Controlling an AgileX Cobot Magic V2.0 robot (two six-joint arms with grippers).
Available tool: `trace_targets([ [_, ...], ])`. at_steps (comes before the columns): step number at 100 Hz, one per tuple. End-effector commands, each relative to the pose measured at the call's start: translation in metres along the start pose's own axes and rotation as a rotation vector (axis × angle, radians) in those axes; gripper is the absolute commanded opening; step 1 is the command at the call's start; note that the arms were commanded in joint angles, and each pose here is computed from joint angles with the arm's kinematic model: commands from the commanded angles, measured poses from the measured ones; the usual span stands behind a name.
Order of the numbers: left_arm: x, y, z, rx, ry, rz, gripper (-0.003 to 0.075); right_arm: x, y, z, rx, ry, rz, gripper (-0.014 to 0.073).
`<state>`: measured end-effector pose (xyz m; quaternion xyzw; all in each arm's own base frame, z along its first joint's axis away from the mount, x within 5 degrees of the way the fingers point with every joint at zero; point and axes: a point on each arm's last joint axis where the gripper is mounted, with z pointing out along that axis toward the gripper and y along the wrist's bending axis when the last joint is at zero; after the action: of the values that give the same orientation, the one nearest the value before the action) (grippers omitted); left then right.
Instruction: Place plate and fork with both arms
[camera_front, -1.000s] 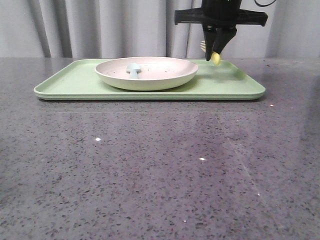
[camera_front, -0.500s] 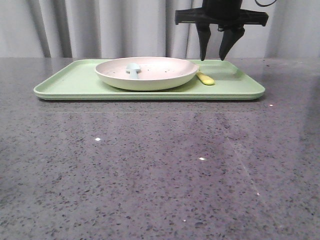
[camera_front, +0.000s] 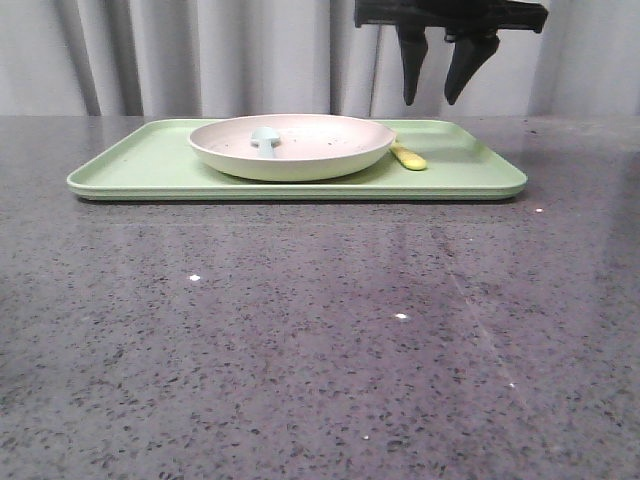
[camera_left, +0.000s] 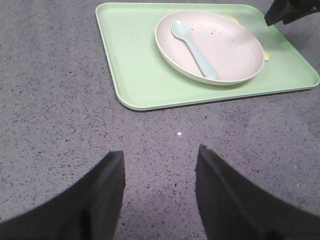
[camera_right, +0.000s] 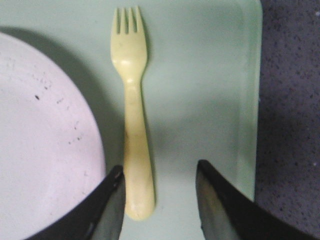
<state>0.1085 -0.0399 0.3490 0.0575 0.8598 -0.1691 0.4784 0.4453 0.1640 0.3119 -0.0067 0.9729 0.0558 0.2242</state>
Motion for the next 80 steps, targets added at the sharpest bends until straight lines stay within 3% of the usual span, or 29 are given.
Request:
trace_targets([
  [1, -0.013, -0.003, -0.005, 0.018, -0.101, -0.020, 0.0333, 0.012, -0.012, -0.044, 0.024, 0.040, -0.020, 0.0350],
  [21, -0.013, -0.003, -0.006, 0.018, -0.105, -0.020, 0.0333, 0.049, -0.025, -0.041, 0.061, 0.128, -0.031, 0.0350],
  [80, -0.016, -0.003, -0.006, 0.016, -0.134, -0.017, 0.0328, 0.139, -0.059, -0.136, -0.039, -0.156, -0.033, 0.0349],
])
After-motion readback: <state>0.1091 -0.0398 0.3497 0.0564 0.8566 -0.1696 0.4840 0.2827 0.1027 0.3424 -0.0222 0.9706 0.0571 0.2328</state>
